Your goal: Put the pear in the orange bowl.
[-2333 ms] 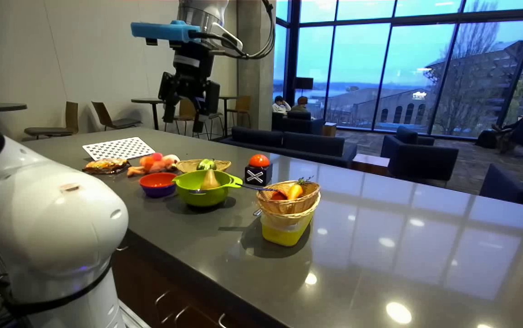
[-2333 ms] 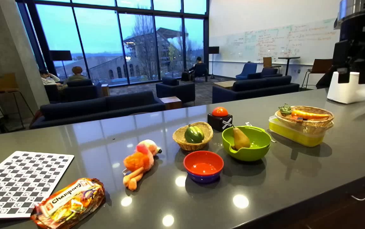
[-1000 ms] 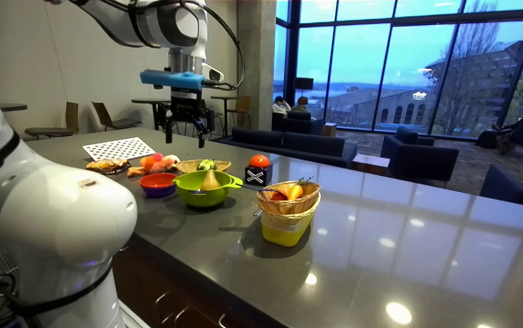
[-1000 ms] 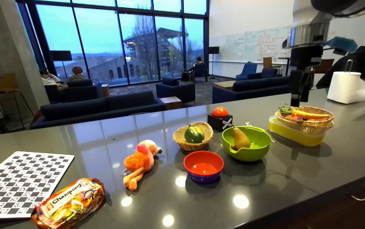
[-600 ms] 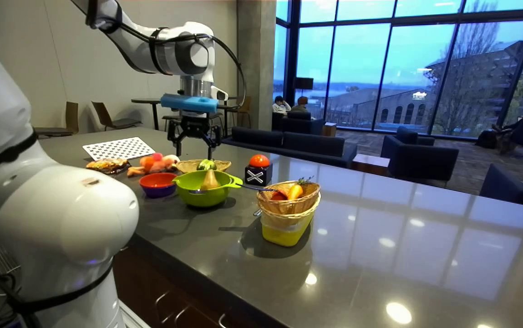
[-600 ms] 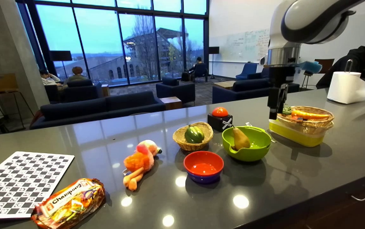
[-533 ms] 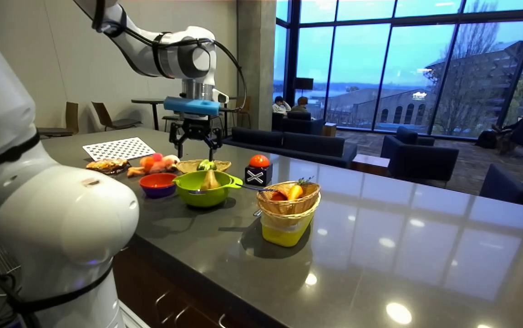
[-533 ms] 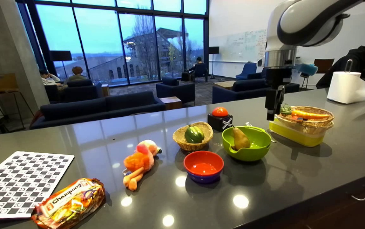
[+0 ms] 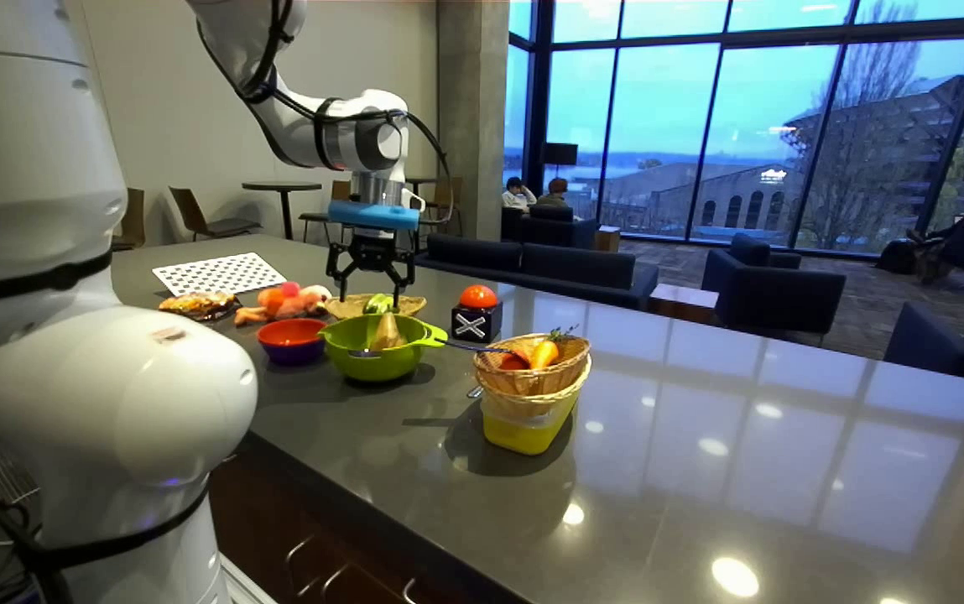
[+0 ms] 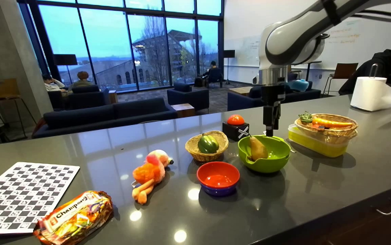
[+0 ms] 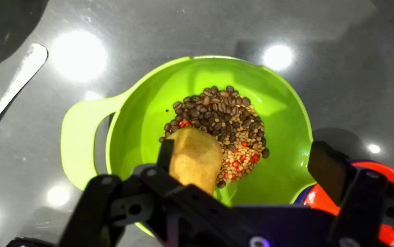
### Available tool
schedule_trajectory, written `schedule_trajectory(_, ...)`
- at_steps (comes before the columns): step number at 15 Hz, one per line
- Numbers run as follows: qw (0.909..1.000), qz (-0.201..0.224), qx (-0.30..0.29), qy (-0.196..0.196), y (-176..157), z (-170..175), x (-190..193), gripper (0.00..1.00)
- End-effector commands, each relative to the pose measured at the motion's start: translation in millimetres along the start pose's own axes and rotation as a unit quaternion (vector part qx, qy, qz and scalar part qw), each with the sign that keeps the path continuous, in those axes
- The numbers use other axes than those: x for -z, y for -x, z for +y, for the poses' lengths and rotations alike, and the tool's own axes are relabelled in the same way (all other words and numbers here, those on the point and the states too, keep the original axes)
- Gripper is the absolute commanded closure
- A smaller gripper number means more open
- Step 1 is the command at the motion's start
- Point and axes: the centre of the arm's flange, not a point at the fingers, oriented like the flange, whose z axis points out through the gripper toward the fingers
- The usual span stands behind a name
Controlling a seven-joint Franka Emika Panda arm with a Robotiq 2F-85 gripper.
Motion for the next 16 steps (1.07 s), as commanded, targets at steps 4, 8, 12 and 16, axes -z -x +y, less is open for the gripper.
schedule_trajectory(4,0.9989,-0.028,0.034,0.013,-35.0,10.7,-8.9,0.00)
schedule_trajectory(8,0.9991,-0.027,0.028,0.015,-32.9,8.6,-17.0,0.00)
schedule_trajectory(12,0.9990,-0.031,0.030,0.016,-34.9,9.5,-17.0,0.00)
schedule_trajectory(16,0.9992,-0.021,0.030,0.014,-35.2,8.7,-17.2,0.00)
